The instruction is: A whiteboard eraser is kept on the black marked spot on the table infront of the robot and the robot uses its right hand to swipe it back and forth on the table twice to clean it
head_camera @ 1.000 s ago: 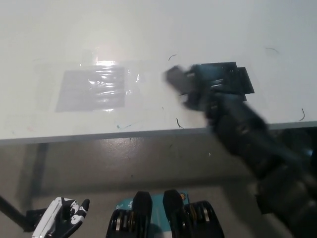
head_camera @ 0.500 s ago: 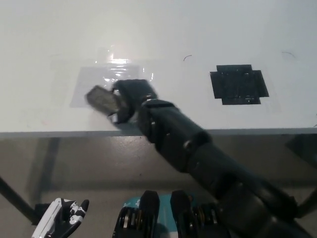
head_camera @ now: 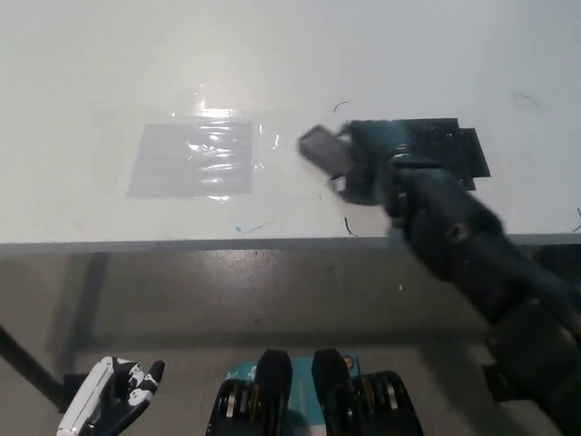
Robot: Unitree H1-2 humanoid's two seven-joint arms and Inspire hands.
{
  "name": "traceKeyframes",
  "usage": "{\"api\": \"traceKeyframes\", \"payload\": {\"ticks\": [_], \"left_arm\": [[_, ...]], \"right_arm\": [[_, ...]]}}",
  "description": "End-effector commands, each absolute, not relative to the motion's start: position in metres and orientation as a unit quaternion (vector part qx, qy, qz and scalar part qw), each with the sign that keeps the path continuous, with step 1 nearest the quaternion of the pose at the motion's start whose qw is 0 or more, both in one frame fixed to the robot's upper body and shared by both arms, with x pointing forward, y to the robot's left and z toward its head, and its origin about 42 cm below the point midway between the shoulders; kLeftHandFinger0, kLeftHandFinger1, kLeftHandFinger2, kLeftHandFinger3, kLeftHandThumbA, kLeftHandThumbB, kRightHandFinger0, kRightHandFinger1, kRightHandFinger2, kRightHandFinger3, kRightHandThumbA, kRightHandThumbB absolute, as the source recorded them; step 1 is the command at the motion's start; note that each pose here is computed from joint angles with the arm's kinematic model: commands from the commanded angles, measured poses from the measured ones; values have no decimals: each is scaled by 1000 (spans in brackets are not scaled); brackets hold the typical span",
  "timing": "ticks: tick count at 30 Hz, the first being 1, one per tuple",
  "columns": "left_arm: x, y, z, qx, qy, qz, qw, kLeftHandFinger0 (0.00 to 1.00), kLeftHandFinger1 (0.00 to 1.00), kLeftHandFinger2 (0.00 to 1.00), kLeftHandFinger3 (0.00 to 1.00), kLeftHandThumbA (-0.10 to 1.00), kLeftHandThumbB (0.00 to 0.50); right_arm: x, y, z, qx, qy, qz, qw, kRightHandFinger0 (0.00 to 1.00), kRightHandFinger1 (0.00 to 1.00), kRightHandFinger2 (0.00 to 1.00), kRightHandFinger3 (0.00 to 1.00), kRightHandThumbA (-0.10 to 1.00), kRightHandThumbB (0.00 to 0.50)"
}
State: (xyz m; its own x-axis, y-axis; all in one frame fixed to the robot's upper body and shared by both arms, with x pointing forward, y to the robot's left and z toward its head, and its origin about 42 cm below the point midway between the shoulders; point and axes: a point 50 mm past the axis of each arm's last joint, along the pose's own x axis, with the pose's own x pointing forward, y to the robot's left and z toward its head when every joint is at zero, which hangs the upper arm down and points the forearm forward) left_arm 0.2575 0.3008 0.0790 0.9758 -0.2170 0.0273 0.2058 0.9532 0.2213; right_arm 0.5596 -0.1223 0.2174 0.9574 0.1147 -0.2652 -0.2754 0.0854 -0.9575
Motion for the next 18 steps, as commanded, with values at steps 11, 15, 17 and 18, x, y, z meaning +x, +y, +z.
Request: {"api": "traceKeyframes", "payload": {"ticks": [11, 15, 17, 18], "left_arm": [[257, 303, 84, 118, -42, -112, 986, 0, 0, 0, 0, 553, 289], [259, 307, 85, 117, -39, -105, 987, 0, 0, 0, 0, 558, 295], [258, 306, 84, 119, -38, -104, 987, 0, 0, 0, 0, 572, 292], [257, 306, 83, 122, -39, -105, 986, 0, 0, 0, 0, 576, 292]], "right_arm": [[531, -365, 185, -624, 234, -5, 745, 1000, 1000, 1000, 1000, 649, 217], [520, -420, 204, -547, 232, -75, 801, 1000, 1000, 1000, 1000, 728, 230], [514, -437, 207, -537, 243, -89, 803, 1000, 1000, 1000, 1000, 720, 225], [511, -443, 208, -529, 245, -96, 807, 1000, 1000, 1000, 1000, 709, 224]]}}
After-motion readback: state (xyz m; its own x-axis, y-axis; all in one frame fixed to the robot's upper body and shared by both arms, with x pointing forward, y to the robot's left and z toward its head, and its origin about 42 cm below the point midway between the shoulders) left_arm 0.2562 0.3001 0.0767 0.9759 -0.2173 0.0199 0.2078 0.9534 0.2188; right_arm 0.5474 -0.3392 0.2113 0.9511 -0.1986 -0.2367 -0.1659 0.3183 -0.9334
